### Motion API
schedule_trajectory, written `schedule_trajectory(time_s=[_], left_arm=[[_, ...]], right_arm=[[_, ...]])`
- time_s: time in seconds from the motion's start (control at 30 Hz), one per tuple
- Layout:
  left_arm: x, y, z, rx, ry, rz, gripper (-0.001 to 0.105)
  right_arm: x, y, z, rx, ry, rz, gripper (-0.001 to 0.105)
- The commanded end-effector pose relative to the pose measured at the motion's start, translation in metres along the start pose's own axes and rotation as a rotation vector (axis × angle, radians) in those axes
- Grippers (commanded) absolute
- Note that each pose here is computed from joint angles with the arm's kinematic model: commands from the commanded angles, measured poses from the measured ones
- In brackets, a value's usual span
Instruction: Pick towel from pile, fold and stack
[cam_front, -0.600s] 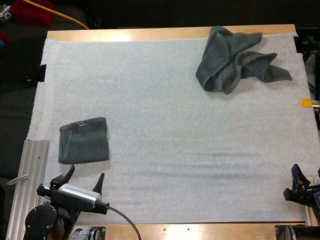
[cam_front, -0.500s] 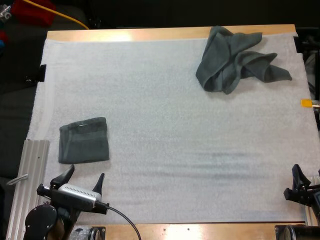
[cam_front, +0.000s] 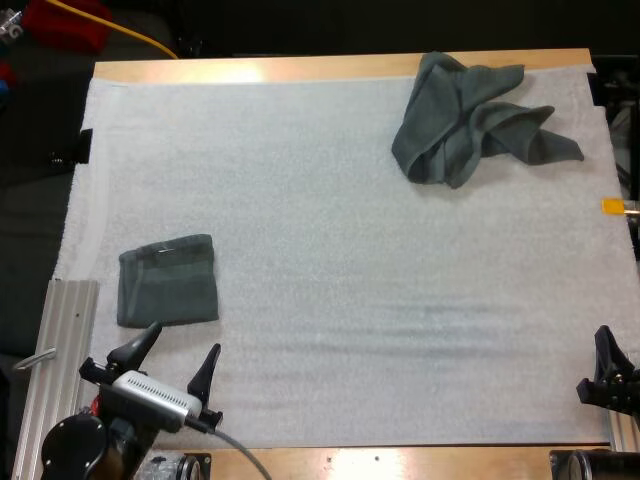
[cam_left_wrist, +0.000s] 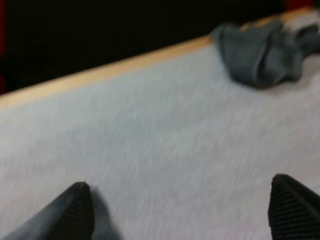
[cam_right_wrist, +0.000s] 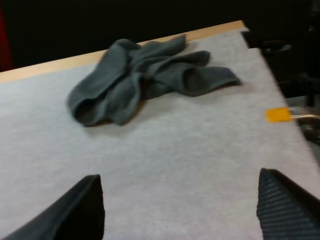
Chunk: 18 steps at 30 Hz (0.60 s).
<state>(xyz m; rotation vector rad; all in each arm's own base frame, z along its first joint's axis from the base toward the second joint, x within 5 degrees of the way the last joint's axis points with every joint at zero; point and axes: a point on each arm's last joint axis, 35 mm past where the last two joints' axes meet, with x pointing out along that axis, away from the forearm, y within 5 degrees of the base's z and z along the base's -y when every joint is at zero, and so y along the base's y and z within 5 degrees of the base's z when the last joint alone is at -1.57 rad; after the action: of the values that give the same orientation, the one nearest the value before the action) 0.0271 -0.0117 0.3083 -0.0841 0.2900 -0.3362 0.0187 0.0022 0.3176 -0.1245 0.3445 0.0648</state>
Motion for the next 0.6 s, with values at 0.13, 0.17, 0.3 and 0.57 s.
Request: schedule_trajectory(time_s=[0.13,0.17,0.3,0.57], left_arm=[[0.003,-0.004,0.028,0.014,-0.012,-0.105,0.069],[0.005,-0.004,0.032,0.013,-0.005,-0.112,0.069],[0.017,-0.007,0.054,0.017,0.028,-0.195,0.069],[0.037,-0.009,0.089,0.029,0.025,-0.251,0.069]], right_arm=[[0.003,0.0,0.02,0.0,0.004,0.105,0.063],[0.004,0.0,0.023,0.001,0.009,0.115,0.063],[0.008,-0.001,0.041,0.002,0.018,0.184,0.063],[0.025,-0.004,0.074,0.002,-0.007,0.284,0.063]])
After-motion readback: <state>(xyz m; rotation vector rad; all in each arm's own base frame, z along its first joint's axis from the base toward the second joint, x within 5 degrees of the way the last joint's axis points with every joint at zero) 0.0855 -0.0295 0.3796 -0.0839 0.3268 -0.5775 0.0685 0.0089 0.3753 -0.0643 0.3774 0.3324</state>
